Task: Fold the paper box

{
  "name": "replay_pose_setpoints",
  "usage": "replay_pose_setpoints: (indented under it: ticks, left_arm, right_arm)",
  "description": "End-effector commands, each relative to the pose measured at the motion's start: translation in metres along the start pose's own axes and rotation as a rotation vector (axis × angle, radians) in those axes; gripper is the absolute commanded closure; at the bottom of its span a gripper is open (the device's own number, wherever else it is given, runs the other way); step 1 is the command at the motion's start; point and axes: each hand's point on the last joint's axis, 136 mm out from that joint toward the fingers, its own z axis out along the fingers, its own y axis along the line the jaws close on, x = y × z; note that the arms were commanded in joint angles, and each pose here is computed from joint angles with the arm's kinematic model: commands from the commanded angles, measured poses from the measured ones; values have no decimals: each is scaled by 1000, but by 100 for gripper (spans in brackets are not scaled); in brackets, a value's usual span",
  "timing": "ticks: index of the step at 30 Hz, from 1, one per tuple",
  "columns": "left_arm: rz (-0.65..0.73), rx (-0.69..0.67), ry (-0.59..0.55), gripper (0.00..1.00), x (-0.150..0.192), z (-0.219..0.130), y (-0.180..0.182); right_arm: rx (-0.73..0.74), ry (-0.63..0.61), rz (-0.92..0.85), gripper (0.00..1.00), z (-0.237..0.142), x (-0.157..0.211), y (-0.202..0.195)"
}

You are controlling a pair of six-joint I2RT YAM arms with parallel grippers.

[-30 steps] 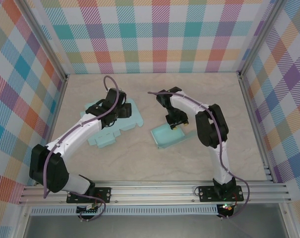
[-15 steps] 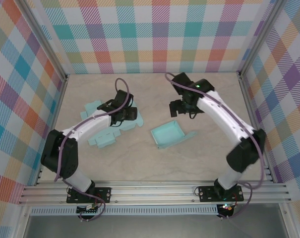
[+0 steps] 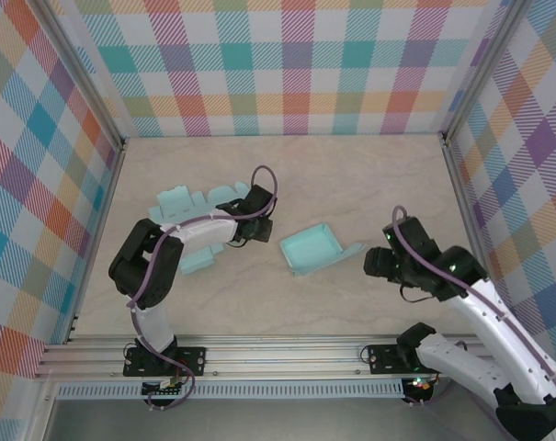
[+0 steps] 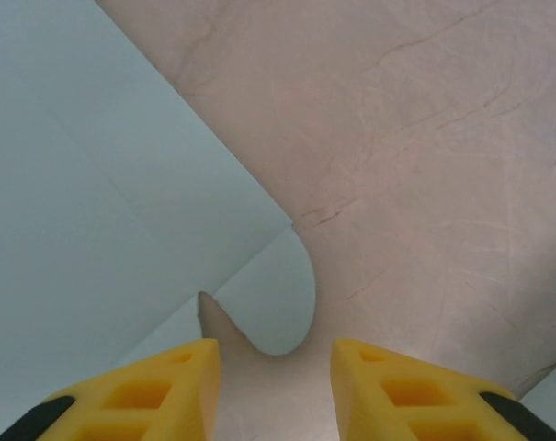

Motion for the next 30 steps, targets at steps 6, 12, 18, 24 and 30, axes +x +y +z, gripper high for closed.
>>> replay_pose_setpoints:
  ticks: [6,12,18,24,30]
  left_arm:
    - [49,4,2,69,8,5,-17]
    - [32,104,-32,72,7,9,-45]
    - [-10,158,-25,73,19,8,-56]
    - [-63,233,-29,76,35,-2,-71]
    - [-104,337,-79,76,37,-13,-101]
  right_arm:
    - [-325,36,247,43,87,25,47]
    - [-335,-4,264,46,111,10,54]
    - [-368,14,284,49,134,-8,65]
    - [-366,20,294,53,149,-37,58]
    - [-452,48,304,53,165,-74,61]
